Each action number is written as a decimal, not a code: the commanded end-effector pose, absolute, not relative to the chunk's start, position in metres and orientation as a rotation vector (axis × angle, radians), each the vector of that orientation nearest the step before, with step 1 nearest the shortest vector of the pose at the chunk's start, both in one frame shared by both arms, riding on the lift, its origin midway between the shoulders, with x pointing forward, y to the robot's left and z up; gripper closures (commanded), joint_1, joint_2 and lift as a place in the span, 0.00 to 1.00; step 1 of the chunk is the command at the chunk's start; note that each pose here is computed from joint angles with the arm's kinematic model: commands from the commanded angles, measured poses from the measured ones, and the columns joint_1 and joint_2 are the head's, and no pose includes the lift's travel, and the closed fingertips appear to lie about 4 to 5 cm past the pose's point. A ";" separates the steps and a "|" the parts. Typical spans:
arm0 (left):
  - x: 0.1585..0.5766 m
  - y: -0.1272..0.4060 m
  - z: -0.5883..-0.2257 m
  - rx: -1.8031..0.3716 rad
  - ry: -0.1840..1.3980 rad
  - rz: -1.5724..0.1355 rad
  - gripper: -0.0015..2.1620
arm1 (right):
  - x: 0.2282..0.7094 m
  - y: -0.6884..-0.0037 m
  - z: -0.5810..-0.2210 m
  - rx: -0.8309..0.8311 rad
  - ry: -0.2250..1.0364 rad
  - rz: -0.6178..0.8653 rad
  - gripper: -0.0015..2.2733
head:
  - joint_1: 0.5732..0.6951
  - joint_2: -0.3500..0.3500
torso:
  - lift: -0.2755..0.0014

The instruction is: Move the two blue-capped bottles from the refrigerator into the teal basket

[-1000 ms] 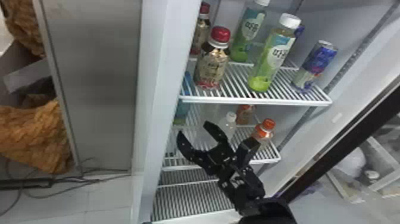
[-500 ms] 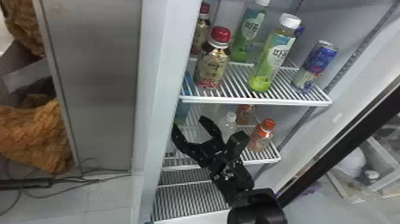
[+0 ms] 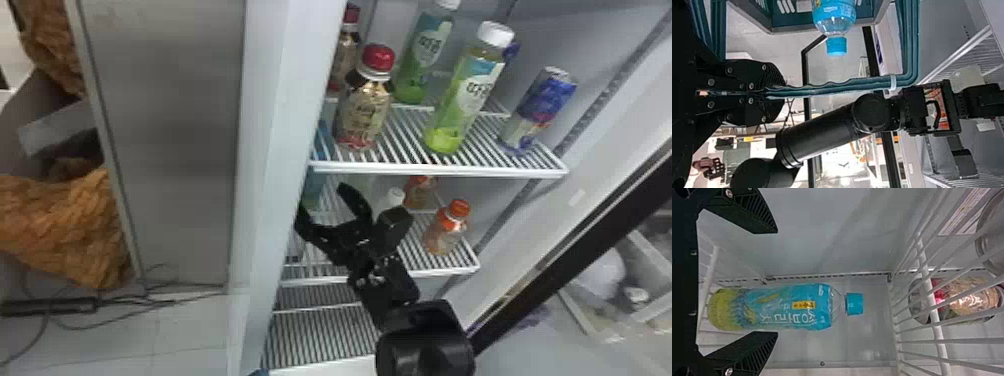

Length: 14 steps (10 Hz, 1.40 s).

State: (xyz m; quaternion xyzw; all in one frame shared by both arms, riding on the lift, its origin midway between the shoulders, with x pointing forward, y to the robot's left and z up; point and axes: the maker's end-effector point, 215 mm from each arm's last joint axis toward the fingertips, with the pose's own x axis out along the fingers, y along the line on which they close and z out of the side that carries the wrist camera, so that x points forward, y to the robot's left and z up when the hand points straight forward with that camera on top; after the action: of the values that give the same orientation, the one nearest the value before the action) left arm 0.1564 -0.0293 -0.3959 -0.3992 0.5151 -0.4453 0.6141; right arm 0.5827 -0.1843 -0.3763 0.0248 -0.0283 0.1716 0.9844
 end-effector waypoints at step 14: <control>0.163 -0.036 -0.394 -0.932 1.174 -1.044 0.54 | 0.663 -0.174 -0.345 -0.016 -0.068 0.260 0.05 | 1.00 0.09 | 0.39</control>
State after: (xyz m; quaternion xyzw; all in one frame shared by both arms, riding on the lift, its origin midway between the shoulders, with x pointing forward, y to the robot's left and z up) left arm 0.1627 -0.0353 -0.3938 -0.4035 0.5094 -0.4519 0.6112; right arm 0.6603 -0.1747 -0.3455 -0.0046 -0.0357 0.1284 0.9911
